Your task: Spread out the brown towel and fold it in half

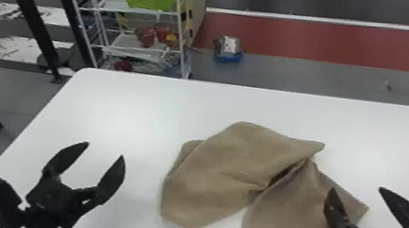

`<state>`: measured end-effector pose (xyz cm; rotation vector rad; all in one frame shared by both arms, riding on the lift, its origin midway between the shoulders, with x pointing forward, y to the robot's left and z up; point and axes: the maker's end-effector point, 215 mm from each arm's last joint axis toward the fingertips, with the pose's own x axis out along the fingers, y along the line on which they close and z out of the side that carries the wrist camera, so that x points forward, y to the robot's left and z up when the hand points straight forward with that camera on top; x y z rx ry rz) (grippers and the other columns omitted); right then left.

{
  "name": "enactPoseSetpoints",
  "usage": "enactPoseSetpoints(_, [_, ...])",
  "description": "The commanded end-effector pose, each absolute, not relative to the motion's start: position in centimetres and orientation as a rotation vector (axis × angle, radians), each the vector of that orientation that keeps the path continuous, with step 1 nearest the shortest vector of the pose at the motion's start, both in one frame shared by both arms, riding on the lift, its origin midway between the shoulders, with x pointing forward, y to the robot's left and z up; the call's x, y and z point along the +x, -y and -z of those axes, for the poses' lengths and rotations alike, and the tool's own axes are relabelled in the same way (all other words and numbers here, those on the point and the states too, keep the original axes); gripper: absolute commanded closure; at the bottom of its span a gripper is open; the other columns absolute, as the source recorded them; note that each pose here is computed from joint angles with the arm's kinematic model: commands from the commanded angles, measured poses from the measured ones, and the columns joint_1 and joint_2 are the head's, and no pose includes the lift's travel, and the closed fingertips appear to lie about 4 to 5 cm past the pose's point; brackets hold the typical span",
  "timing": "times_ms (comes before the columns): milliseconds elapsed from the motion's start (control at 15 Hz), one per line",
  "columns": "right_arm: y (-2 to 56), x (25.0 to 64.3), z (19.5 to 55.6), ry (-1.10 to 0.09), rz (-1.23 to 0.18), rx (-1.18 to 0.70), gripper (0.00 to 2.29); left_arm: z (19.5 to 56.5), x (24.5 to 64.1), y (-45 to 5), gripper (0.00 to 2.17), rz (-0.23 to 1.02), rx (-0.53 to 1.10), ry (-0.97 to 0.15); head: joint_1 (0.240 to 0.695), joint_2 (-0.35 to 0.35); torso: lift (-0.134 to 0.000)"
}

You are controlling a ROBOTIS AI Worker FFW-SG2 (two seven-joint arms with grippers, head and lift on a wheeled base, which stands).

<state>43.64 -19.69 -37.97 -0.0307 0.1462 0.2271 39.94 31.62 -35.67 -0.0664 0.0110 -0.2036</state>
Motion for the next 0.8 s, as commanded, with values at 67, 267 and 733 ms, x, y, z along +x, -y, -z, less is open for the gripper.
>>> enactPoseSetpoints(67, [19.57,43.69,37.94,-0.145,-0.230,-0.029,0.12,35.82,39.95,-31.59,0.07,0.202,-0.069,-0.014,0.695,0.161,-0.134])
enactPoseSetpoints(267, [19.57,43.69,37.94,-0.145,-0.230,-0.029,0.12,35.82,39.95,-31.59,0.07,0.202,-0.069,-0.014,0.695,0.161,-0.134])
enactPoseSetpoints(733, [19.57,43.56,38.15,-0.150,-0.230,-0.029,0.12,35.90,39.93,-31.60,0.07,0.202,-0.070,-0.016,0.695,0.162,-0.134])
